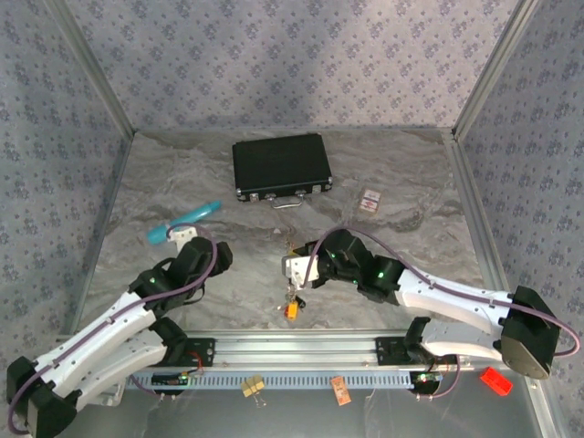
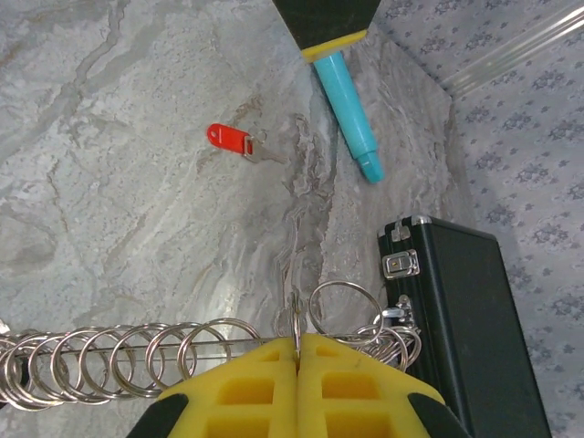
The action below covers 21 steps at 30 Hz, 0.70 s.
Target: Put the keys on the keyring
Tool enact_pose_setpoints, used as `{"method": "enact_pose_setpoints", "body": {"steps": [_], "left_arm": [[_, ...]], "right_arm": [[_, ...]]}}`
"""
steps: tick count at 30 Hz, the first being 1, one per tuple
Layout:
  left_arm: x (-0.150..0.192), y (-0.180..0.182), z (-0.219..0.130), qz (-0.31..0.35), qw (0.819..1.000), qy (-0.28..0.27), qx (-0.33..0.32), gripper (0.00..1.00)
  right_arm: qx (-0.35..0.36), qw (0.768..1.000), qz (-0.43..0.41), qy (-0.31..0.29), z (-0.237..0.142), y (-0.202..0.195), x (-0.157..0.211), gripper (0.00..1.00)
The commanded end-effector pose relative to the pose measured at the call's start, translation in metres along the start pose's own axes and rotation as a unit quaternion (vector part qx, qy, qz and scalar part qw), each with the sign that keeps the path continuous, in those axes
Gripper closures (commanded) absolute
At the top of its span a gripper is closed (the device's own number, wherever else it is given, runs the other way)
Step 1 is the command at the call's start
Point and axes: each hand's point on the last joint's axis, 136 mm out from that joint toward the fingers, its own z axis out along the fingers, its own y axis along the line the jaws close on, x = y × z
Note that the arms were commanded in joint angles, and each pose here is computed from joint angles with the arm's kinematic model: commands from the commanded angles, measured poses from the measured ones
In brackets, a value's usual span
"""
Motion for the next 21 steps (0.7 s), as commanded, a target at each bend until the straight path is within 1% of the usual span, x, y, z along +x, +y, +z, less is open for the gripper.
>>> {"method": "enact_pose_setpoints", "body": {"steps": [1, 10, 14, 21], "left_arm": [[-0.001, -0.004, -0.004, -0.028, 0.999, 0.017, 0.000, 0.21], [0.002, -0.007, 0.001, -0.030, 0.999, 0.041, -0.009, 0.21], [0.007, -0.010, 0.005, -0.034, 0.997, 0.065, -0.010, 0.24], [0.030, -0.002, 0.021, -0.088, 0.985, 0.144, -0.040, 0.39]], "right_arm": [[0.031, 0.999, -0.024, -0.010, -0.005, -0.012, -0.007, 1.00], [0.031, 0.999, -0.020, -0.008, -0.003, -0.012, -0.006, 1.00], [0.027, 1.000, -0.014, -0.004, -0.002, -0.011, -0.005, 1.00], [0.020, 1.000, -0.004, -0.002, 0.001, -0.008, -0.004, 1.00]]}}
